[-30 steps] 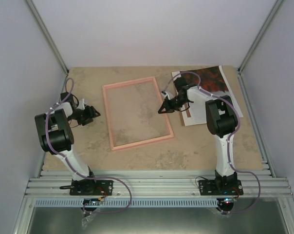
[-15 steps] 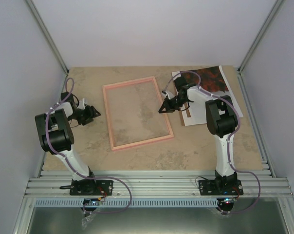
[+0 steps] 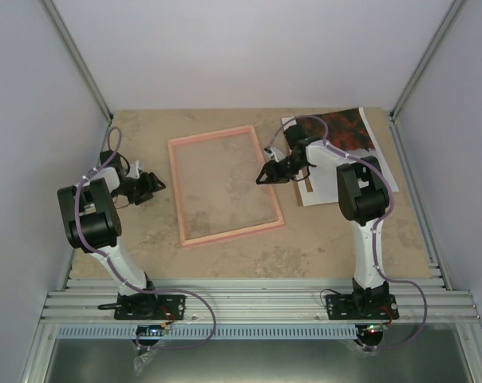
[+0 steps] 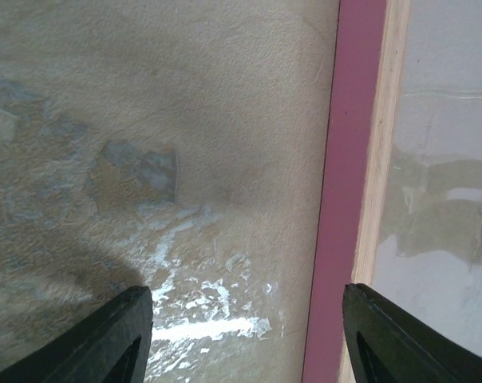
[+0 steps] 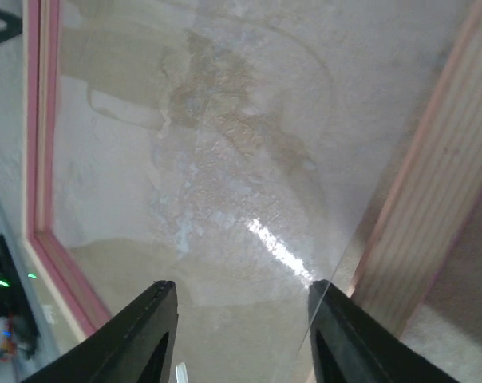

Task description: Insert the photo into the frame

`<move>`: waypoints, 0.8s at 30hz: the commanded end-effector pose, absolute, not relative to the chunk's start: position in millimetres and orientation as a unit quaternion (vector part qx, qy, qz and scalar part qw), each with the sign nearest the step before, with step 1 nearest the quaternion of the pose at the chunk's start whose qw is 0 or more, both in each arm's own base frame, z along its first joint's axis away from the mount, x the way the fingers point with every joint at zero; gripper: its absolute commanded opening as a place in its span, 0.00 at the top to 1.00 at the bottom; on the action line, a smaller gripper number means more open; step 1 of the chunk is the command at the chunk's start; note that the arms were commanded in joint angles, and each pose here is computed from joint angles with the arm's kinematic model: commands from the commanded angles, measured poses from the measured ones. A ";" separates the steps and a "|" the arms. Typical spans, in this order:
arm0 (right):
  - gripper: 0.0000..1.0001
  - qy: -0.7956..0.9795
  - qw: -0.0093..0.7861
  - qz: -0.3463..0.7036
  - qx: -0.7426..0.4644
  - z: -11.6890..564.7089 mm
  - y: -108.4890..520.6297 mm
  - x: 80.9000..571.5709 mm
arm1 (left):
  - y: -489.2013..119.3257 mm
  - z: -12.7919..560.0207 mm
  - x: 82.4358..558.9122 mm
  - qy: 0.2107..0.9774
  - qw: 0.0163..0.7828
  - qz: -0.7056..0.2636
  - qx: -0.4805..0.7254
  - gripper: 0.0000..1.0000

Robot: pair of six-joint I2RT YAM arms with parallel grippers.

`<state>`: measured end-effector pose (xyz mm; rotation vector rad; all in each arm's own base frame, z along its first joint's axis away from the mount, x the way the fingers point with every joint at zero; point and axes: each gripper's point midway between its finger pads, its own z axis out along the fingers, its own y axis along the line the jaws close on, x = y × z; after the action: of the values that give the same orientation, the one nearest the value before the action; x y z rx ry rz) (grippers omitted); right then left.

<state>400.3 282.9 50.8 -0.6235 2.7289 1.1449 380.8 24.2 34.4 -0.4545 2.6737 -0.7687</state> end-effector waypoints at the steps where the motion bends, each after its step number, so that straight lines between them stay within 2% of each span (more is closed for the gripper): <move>1: 0.47 0.900 0.104 0.355 -0.228 73.9 282.9 414.5 | 26.3 29.3 383.1 0.939 0.160 -0.259 -0.157 0.32; 5: 0.33 0.905 0.132 0.328 -0.238 85.4 276.8 422.1 | 28.6 31.8 385.4 0.941 0.165 -0.254 -0.154 0.30; 6: 0.32 0.905 0.140 0.321 -0.240 88.9 275.1 424.0 | 29.5 31.8 385.6 0.941 0.166 -0.251 -0.153 0.30; 15: 0.34 0.911 0.168 0.280 -0.250 96.8 246.3 436.9 | 33.9 44.4 397.4 0.940 0.190 -0.245 -0.140 0.29; 24: 0.38 0.890 0.085 0.369 -0.252 58.7 263.5 405.4 | 8.0 44.3 391.3 0.942 0.183 -0.266 -0.095 0.38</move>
<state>427.3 253.6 83.9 -0.7241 2.6048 0.9390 388.7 23.5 39.1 -0.3774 2.6715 -0.7182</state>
